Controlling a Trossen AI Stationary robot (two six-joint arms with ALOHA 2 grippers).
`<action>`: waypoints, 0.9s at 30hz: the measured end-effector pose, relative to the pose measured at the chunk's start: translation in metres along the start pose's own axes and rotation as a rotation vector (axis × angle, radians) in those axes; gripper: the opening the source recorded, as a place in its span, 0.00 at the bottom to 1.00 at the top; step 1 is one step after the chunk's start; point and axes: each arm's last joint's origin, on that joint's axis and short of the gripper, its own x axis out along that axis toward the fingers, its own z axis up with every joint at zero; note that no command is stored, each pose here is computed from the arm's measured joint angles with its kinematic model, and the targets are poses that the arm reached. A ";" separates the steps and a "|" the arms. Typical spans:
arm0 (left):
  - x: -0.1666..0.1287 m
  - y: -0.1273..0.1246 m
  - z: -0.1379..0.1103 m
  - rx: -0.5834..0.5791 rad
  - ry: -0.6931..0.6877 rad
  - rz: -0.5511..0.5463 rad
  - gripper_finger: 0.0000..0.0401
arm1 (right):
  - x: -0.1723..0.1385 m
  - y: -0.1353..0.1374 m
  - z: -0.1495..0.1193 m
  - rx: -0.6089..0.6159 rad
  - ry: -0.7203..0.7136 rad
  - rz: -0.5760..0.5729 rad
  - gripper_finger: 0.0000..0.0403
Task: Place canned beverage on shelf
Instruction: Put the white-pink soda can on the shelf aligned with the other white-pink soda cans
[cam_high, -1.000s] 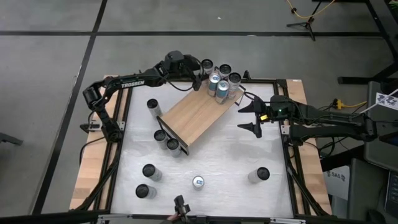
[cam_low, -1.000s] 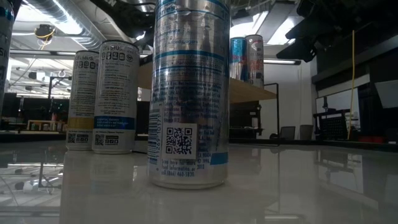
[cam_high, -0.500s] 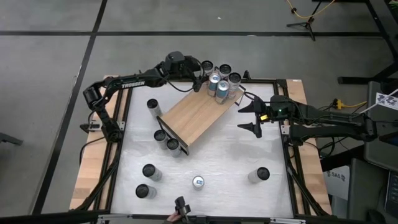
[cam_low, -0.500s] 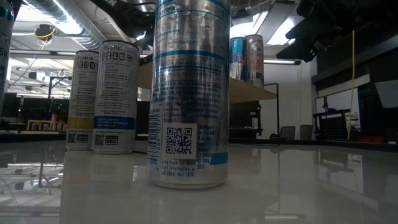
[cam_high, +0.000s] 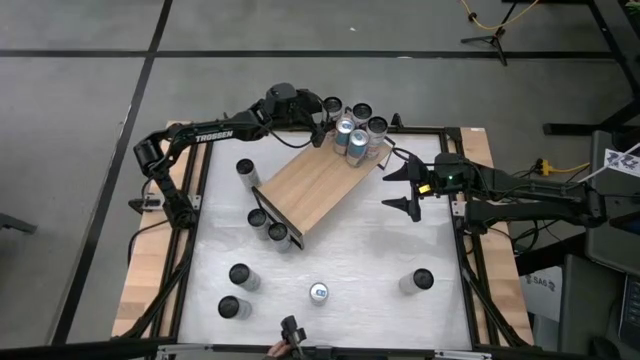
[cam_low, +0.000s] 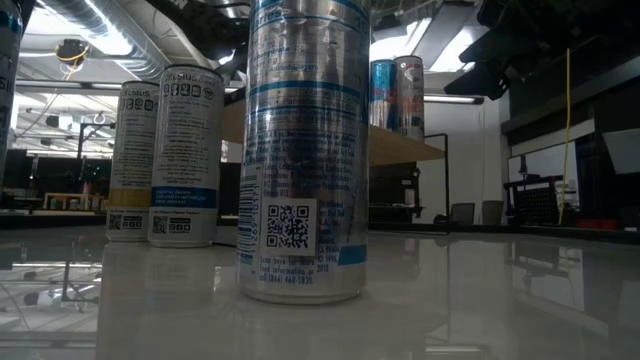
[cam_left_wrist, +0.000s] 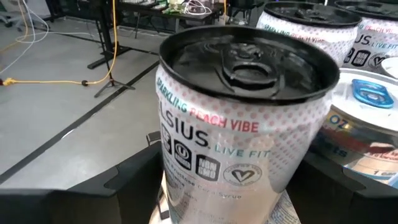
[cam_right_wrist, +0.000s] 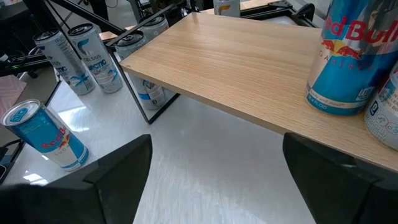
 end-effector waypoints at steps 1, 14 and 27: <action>0.000 0.000 0.001 0.001 -0.006 0.000 0.75 | 0.000 0.000 0.000 0.000 0.000 0.000 0.88; -0.001 0.000 0.014 0.000 -0.146 -0.001 0.76 | 0.000 0.000 0.000 0.000 0.000 0.000 0.88; -0.004 -0.001 0.027 0.024 -0.284 -0.001 0.76 | 0.000 0.000 0.000 0.000 0.000 0.000 0.88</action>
